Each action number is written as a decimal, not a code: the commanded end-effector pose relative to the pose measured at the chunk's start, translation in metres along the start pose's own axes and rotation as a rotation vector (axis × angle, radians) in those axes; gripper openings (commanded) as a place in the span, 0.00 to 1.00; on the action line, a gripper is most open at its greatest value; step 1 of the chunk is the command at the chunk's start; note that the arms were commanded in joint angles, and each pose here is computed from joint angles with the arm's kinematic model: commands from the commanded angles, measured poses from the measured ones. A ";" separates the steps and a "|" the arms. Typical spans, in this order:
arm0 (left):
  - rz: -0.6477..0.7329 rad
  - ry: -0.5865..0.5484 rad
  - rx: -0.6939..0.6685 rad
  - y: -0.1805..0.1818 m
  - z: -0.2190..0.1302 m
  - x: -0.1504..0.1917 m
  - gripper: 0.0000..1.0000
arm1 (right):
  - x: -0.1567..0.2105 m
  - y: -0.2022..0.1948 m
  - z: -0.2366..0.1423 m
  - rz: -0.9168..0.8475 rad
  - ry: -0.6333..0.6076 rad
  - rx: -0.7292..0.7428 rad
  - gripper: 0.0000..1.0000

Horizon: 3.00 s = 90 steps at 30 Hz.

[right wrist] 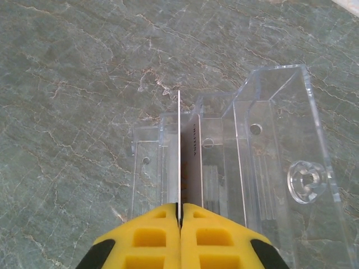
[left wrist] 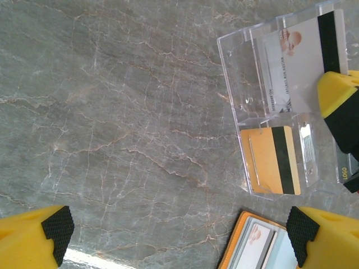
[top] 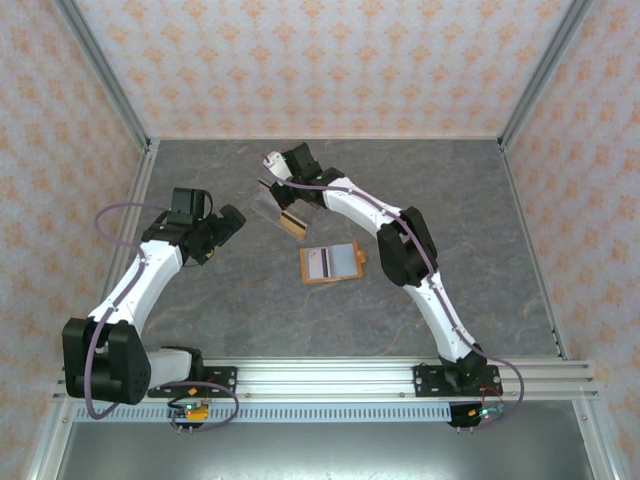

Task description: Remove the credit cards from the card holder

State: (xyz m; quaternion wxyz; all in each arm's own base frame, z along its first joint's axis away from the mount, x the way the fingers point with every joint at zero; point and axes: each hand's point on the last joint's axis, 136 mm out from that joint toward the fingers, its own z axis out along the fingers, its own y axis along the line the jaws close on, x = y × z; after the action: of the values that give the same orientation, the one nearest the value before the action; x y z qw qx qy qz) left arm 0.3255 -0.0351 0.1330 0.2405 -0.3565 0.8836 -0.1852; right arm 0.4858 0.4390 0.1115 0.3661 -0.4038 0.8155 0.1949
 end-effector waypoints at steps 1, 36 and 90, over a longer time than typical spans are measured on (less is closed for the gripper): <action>0.010 0.004 0.012 0.001 0.004 -0.001 1.00 | -0.009 -0.005 -0.001 -0.028 -0.013 0.029 0.16; 0.197 0.122 0.075 -0.043 0.016 0.033 1.00 | 0.096 0.047 -0.160 0.867 0.106 -0.020 0.38; 0.298 0.445 0.037 -0.087 0.123 0.163 0.20 | 0.203 0.037 -0.112 1.130 0.370 -0.018 0.18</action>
State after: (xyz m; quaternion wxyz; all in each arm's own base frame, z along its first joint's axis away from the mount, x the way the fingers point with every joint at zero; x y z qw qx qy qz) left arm 0.3377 -0.2315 0.0269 0.0748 -0.1710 0.9505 -0.2486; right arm 0.3205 0.2899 0.0327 0.0568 0.0559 0.9513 0.2977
